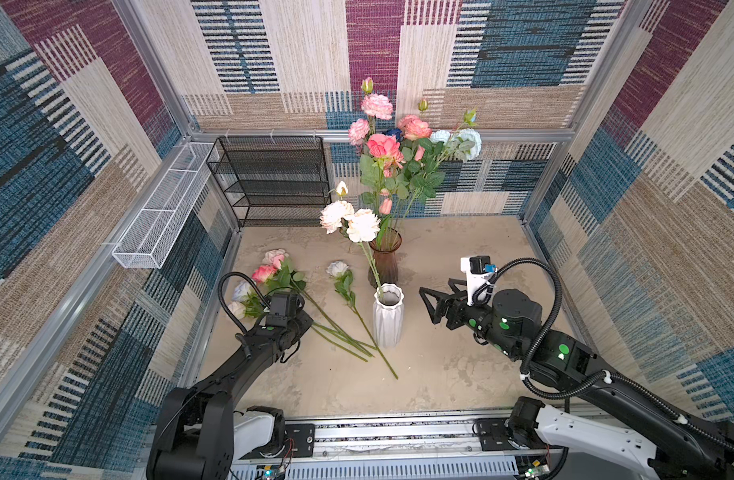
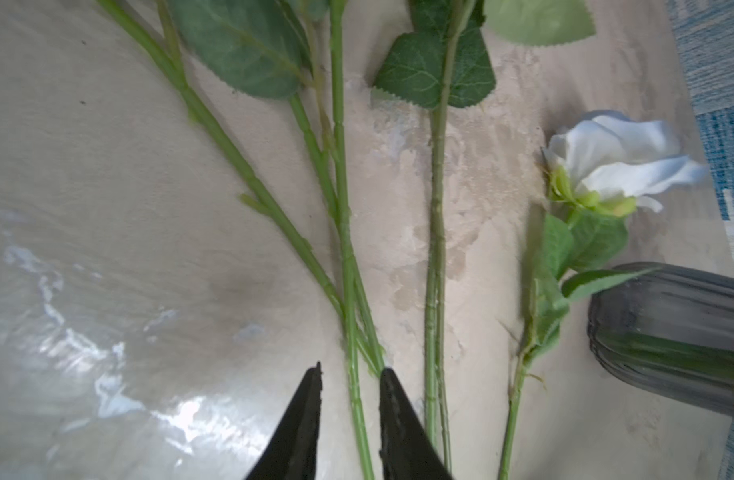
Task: Arrange the flowers into the vase
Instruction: 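Open the left gripper and lower it back to the flower pile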
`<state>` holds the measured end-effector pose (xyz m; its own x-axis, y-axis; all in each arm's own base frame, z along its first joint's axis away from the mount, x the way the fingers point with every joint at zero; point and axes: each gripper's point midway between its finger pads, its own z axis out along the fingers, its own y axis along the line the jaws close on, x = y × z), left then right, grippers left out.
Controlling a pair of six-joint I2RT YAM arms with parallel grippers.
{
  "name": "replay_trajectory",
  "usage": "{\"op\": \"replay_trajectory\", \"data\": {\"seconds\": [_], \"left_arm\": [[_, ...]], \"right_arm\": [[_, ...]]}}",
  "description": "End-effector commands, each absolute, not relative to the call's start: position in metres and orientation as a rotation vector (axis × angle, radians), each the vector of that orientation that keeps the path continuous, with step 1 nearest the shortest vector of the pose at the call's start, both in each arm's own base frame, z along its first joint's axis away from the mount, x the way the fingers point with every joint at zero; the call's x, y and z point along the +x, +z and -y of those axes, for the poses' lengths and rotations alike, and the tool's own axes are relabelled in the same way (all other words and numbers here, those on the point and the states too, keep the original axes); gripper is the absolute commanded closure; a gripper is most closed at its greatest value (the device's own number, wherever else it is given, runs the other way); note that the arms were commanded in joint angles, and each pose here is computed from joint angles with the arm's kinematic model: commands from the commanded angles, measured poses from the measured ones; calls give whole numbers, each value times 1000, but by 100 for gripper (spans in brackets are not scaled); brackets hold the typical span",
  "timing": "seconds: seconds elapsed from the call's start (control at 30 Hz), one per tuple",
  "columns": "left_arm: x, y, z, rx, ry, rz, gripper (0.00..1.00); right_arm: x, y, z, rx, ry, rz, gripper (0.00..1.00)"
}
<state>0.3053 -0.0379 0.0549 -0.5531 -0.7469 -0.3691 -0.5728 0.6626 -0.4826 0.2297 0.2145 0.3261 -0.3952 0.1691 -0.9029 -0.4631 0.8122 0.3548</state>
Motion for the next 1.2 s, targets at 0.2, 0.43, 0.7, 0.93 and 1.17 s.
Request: {"op": "replay_trajectory", "data": {"seconds": [0.2,0.43,0.7,0.93,1.17], "left_arm": [[376,85,36,-1008,-532,-2111,67],[402,67,27,-1025,-395,-2193,67],[425,45,34,-1001,-406,-2234,65],[420,27,33,-1029,-364,-2293,89],[421,47,33,-1019,-406,-2228,100]], "right_arm": [[232,328,-213,-208,682,-1848,6],[232,328,-211,-208,667,-1848,6],[232,331,-208,-205,655,-1847,6],[232,332,-205,-199,644,-1847,6],[233,333,-205,-201,638,-1844,6]]}}
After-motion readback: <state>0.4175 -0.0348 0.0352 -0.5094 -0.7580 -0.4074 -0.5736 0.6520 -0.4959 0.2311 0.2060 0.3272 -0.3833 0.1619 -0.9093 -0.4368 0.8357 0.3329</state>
